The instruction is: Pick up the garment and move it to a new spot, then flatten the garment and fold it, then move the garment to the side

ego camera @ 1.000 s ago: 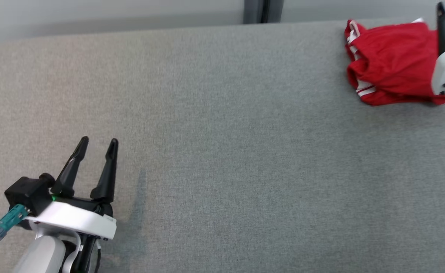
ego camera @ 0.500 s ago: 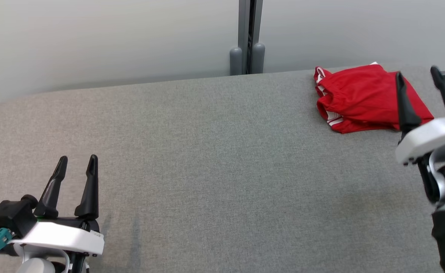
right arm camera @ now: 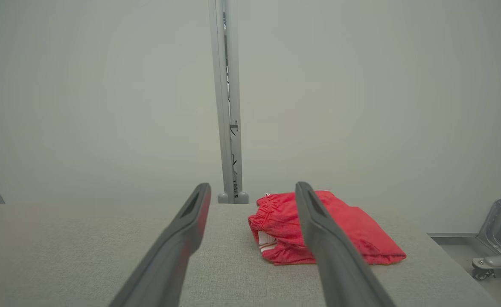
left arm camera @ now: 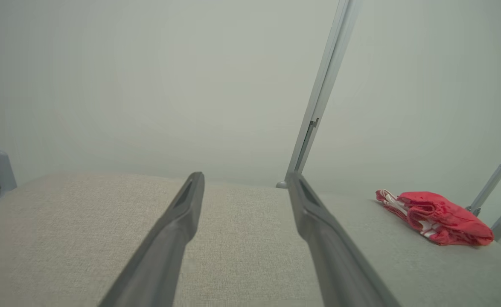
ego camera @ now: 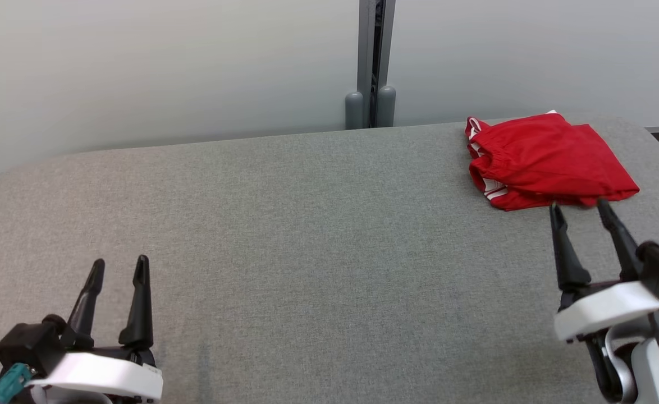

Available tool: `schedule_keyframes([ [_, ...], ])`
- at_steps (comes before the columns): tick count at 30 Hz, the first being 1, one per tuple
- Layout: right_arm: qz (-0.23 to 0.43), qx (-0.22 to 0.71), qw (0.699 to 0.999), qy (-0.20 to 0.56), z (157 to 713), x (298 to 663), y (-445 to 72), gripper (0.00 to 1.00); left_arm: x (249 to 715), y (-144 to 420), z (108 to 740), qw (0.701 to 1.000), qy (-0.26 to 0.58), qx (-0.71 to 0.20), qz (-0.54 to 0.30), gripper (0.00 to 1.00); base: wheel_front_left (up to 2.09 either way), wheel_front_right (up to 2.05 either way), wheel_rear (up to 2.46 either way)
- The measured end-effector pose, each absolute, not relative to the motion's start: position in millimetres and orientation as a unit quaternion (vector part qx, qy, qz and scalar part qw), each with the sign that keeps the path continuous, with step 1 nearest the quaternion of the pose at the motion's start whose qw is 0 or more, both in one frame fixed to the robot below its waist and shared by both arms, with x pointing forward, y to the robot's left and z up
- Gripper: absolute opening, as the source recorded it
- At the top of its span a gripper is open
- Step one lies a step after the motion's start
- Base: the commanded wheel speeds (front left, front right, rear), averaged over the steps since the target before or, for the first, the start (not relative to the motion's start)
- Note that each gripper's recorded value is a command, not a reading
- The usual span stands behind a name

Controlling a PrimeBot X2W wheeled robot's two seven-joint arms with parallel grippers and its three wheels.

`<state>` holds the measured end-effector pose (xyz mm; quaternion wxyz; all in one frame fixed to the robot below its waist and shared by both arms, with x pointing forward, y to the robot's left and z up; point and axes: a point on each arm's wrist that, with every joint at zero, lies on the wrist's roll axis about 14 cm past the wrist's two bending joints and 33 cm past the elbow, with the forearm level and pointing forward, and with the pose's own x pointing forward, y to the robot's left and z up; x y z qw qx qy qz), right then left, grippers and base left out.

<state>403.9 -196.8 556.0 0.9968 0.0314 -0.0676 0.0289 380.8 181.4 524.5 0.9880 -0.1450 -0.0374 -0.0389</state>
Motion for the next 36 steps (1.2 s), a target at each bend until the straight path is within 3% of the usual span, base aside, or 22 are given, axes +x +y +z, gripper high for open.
schedule_keyframes([
  [14,0.059,0.088,0.992,-0.065,526.9,370.7,-167.4,1.00,368.3,185.8,508.9,0.991,-0.030,-0.129,-0.008,1.00,0.00,0.00,0.00],
  [36,0.082,0.106,0.989,-0.070,528.6,369.2,-145.2,1.00,356.0,191.1,486.4,0.991,-0.008,-0.136,0.008,1.00,0.00,0.00,0.00],
])
